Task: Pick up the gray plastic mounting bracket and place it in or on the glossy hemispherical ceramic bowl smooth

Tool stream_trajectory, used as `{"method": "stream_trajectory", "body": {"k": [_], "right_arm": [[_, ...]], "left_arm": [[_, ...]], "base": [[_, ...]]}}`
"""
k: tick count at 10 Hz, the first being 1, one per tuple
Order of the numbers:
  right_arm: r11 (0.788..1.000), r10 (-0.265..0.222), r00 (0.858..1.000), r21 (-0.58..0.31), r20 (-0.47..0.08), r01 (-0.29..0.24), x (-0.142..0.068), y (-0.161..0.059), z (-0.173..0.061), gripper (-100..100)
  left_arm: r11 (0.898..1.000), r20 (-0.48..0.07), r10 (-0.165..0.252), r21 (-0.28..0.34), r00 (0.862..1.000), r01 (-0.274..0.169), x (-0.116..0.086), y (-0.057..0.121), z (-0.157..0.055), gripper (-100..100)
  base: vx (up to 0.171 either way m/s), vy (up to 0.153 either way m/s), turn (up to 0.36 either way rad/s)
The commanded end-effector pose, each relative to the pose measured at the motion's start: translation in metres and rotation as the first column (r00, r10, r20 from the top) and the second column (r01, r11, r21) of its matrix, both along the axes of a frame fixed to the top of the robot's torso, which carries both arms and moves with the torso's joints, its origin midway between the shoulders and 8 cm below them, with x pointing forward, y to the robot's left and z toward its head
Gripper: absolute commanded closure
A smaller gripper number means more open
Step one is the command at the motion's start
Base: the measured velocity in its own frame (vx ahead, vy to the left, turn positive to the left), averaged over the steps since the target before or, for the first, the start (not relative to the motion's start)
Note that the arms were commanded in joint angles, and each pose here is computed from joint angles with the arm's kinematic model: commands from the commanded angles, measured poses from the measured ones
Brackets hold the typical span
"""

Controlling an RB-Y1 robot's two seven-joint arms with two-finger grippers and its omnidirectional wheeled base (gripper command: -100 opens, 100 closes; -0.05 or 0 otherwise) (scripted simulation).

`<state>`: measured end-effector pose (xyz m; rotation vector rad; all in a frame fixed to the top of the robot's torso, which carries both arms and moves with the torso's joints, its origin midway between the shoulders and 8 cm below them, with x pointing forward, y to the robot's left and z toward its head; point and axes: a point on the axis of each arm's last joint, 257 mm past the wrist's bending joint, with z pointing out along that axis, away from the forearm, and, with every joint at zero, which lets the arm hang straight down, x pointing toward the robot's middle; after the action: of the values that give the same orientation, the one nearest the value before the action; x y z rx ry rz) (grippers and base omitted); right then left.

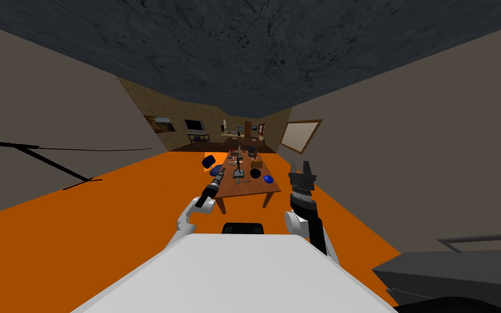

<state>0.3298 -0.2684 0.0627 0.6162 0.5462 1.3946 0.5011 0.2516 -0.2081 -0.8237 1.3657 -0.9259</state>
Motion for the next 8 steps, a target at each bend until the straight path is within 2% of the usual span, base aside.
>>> {"method": "stream_trajectory", "body": {"k": [1,2,3,6,8], "right_arm": [[1.0,0.0,1.0,0.0,0.0,0.0,0.0,0.0,0.0,0],[1.0,0.0,1.0,0.0,0.0,0.0,0.0,0.0,0.0,0],[1.0,0.0,1.0,0.0,0.0,0.0,0.0,0.0,0.0,0],[1.0,0.0,1.0,0.0,0.0,0.0,0.0,0.0,0.0,0],[1.0,0.0,1.0,0.0,0.0,0.0,0.0,0.0,0.0,0]], "left_arm": [[1.0,-0.047,-0.003,0.01,0.999,0.003,0.01,-0.003,-0.017,-100],[1.0,-0.054,-0.002,0.011,0.999,0.002,0.01,-0.002,-0.02,-100],[1.0,-0.094,-0.004,0.02,0.996,0.006,0.017,-0.005,-0.033,-100],[0.999,-0.151,-0.002,0.032,0.989,0.007,0.022,-0.005,-0.054,-100],[0.998,-0.227,-0.004,0.057,0.974,0.017,0.034,-0.008,-0.077,-100]], "base": [[0.015,-0.016,-0.082],[0.017,-0.011,-0.054],[0.021,-0.014,-0.1],[0.016,-0.012,-0.069],[0.026,-0.02,-0.104]]}}
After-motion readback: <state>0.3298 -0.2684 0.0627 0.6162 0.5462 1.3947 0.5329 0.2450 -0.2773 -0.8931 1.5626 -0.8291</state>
